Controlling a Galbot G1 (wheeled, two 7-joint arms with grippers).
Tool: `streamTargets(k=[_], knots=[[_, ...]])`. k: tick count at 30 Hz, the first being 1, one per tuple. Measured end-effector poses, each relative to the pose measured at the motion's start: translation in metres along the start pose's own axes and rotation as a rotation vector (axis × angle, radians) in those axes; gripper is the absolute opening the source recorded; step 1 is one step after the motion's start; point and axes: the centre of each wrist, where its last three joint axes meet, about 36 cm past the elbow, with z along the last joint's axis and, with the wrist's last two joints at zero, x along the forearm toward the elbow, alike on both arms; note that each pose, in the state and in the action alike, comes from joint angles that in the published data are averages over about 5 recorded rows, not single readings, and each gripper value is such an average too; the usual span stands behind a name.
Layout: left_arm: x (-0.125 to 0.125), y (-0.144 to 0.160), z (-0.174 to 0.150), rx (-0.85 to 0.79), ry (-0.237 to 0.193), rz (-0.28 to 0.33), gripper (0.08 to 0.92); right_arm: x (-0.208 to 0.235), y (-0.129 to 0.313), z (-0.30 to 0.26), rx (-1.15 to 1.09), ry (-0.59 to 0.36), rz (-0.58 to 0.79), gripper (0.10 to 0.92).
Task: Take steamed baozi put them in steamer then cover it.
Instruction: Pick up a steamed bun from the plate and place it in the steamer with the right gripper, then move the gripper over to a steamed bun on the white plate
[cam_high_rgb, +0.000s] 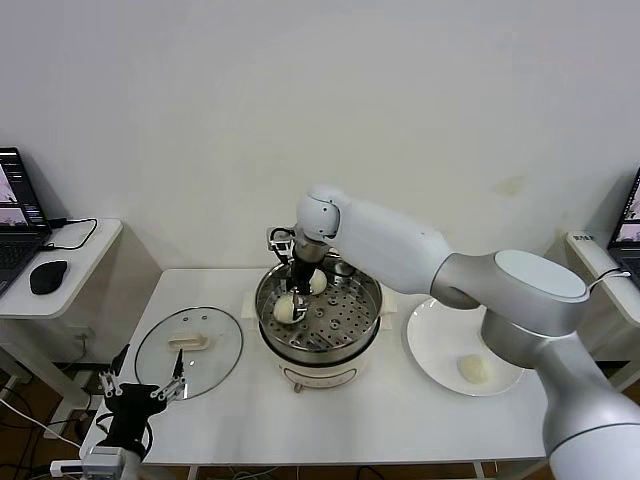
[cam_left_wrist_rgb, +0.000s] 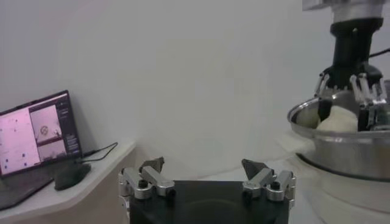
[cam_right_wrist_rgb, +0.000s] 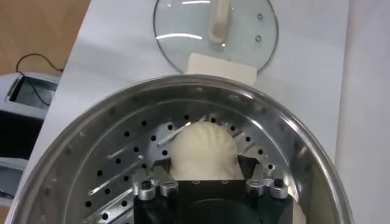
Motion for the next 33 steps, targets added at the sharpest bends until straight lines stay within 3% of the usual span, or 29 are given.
streamTargets(k=[10,21,27,33], knots=[[0.001,0.002,-0.002,-0.004,-0.005,0.004,0.823,0.068,0.01,0.048,0.02,-0.021,0.046,0.823],[0.002,-0.003,-0.003,0.009,0.009,0.034,0.823,0.146,0.06,0.174,-0.024,0.014,0.102,0.822],[0.004,-0.005,0.0,0.007,0.022,0.042,0.823,0.151,0.099,0.246,-0.069,0.071,0.103,0.823],[0.008,-0.007,0.005,0.01,0.043,0.042,0.823,0.123,0.134,0.295,-0.094,0.129,0.081,0.822]])
